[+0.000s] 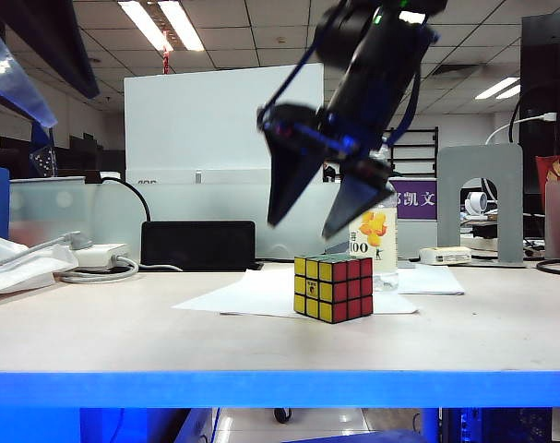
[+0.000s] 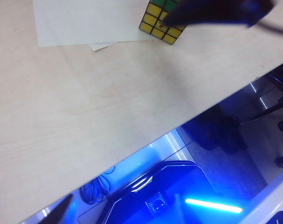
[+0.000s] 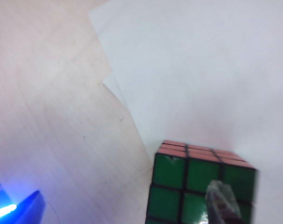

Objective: Rotate the Rubik's Cube so that the bottom side is facing up.

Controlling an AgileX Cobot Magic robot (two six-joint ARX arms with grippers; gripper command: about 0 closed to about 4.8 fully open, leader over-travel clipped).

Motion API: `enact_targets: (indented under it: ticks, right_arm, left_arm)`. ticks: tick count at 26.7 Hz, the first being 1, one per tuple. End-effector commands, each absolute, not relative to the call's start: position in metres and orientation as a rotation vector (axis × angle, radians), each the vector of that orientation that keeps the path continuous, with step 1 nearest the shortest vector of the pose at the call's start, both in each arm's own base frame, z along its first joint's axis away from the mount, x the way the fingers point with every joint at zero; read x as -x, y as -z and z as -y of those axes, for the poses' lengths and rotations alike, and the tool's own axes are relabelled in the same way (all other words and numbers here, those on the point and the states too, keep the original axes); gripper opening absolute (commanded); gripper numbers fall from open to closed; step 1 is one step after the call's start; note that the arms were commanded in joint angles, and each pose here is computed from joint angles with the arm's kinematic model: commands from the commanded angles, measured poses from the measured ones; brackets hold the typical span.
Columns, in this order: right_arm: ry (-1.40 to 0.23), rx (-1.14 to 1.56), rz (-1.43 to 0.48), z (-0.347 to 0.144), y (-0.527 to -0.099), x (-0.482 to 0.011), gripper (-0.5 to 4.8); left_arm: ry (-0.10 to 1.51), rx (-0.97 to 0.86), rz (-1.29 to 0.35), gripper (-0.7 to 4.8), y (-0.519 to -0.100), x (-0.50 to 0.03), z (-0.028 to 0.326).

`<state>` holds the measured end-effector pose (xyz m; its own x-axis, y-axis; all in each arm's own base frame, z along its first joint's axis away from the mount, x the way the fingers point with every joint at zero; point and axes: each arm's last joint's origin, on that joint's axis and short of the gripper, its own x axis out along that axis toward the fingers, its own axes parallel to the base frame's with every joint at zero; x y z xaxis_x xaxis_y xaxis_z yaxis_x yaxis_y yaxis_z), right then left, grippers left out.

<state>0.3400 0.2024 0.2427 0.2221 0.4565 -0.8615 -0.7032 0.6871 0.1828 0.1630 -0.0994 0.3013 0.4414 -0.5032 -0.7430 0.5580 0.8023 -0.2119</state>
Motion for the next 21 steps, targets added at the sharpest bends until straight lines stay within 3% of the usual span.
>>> enact_targets:
  ticks: [1, 9, 17, 21]
  right_arm:
    - [-0.699, 0.388, -1.147, -0.205, -0.222, -0.343, 4.73]
    - [-0.63, 0.5, -1.068, -0.208, -0.241, -0.351, 4.79]
    - [-0.677, 0.476, -1.108, -0.214, -0.231, -0.35, 4.79]
    - [-0.625, 0.495, -1.12, -0.213, -0.226, -0.352, 4.79]
  left_arm:
    - [0.657, -0.069, -0.898, 2.74, -0.302, -0.163, 0.099]
    - [0.658, -0.077, -0.908, 2.74, -0.301, -0.163, 0.099]
    - [0.658, -0.078, -0.906, 2.74, -0.301, -0.163, 0.099]
    - [0.658, -0.078, -0.909, 2.74, -0.301, -0.163, 0.099]
